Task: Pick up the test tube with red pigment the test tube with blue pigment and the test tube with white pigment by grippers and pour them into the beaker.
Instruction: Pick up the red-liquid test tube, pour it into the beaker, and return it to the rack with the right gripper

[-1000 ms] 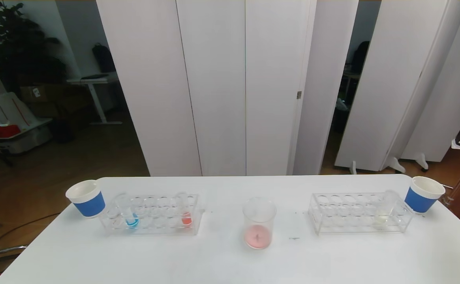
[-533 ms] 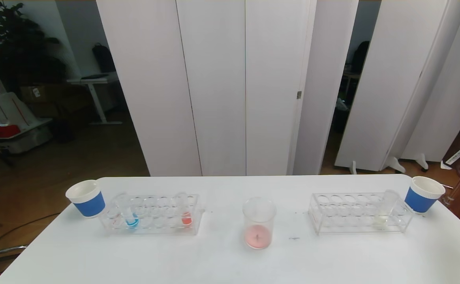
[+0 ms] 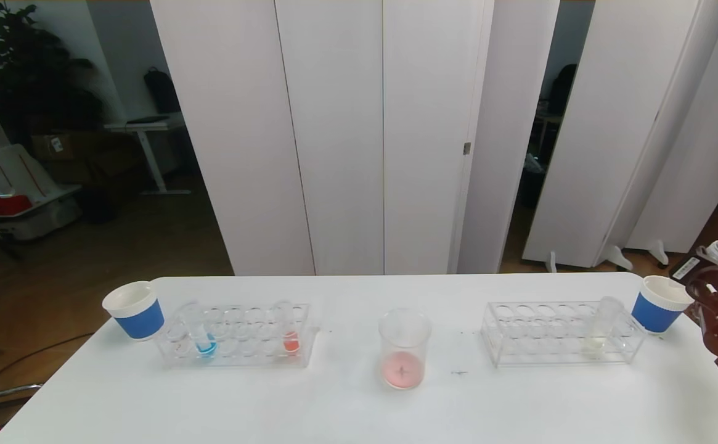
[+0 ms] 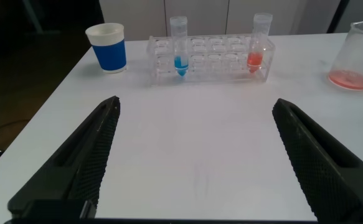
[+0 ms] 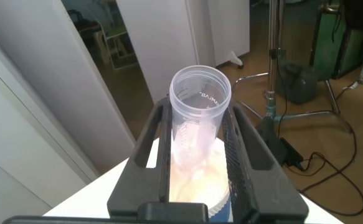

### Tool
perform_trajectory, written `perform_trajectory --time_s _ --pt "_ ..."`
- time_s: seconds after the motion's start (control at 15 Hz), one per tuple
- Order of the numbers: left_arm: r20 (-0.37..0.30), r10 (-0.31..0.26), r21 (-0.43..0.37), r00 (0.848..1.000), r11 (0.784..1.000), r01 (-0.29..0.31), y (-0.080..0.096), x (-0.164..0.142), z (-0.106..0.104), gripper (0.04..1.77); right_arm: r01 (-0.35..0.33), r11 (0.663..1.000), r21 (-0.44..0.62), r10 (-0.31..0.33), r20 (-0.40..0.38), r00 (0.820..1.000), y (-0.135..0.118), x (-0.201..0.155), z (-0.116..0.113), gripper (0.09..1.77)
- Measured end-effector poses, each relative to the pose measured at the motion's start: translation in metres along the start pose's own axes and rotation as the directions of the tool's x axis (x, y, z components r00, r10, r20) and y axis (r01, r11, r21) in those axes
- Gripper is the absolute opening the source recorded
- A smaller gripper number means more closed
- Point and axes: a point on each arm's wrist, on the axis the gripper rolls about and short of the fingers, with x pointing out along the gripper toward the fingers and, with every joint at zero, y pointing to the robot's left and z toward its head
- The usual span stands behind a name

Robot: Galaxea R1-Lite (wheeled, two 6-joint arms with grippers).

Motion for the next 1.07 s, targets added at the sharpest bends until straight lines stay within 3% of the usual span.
perform_trajectory --time_s 0.67,1.07 --pt "0.000 0.001 0.000 1.000 1.000 -0.001 0.000 0.000 0.000 1.75 0.021 1.000 -0.018 -0.022 -0.072 0.997 -0.008 0.011 -0.029 0.59" --pt "0.000 0.000 0.000 1.000 1.000 0.000 0.000 0.000 0.000 1.75 0.001 1.000 -0.025 -0.003 -0.090 0.996 -0.010 0.015 -0.034 0.59"
